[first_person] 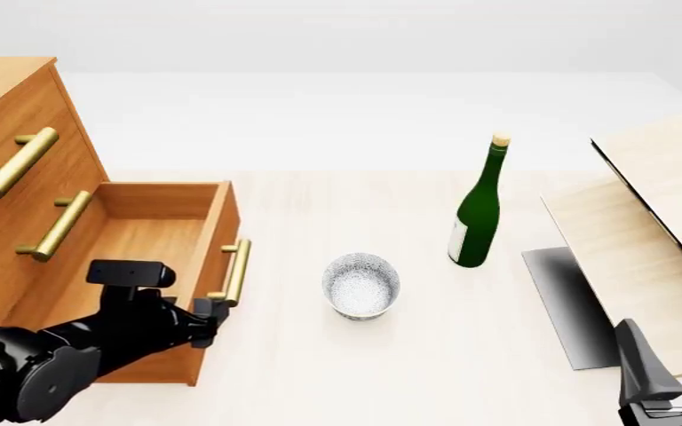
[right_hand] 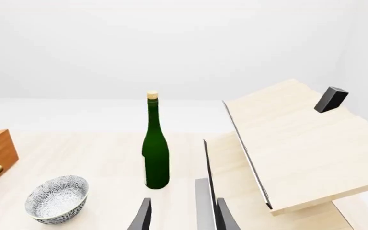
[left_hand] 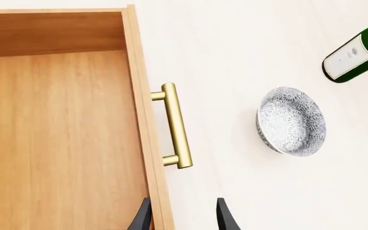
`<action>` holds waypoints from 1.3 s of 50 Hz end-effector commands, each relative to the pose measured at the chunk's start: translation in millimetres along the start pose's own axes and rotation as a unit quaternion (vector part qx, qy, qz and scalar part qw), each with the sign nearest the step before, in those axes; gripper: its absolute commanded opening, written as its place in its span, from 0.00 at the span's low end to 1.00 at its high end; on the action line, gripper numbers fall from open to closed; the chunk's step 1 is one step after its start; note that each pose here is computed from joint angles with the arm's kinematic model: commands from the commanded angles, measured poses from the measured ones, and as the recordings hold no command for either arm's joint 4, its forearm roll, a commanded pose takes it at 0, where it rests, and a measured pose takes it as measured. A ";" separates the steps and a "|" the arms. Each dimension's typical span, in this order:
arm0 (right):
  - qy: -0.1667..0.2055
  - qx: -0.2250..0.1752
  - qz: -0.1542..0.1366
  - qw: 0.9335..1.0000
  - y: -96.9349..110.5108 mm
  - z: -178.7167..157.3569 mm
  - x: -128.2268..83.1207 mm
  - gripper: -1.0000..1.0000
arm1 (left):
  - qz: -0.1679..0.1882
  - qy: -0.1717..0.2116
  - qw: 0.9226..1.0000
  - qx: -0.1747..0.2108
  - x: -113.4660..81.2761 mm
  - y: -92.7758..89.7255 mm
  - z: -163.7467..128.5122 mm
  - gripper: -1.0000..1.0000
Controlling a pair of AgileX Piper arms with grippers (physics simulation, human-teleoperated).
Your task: Put the bowl in the bottom drawer of the cabinet and close it.
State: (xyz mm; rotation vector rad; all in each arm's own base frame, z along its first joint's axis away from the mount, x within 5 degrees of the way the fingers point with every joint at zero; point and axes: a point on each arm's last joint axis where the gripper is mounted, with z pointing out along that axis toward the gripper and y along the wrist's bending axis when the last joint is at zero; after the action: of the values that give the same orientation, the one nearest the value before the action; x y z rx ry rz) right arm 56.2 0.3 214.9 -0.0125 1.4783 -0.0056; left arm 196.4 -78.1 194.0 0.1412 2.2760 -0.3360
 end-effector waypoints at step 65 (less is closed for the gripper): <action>0.000 0.000 -0.001 1.000 0.0 0.0 -0.1 1.00 | 0.020 -0.077 0.996 0.030 -19.4 -9.5 -71.2 1.00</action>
State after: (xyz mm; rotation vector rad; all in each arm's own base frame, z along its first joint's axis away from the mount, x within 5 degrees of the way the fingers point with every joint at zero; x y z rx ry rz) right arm 56.1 0.3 215.0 -0.0144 1.4776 -0.0066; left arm 163.6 -70.2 244.4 0.1829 2.1437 -0.3760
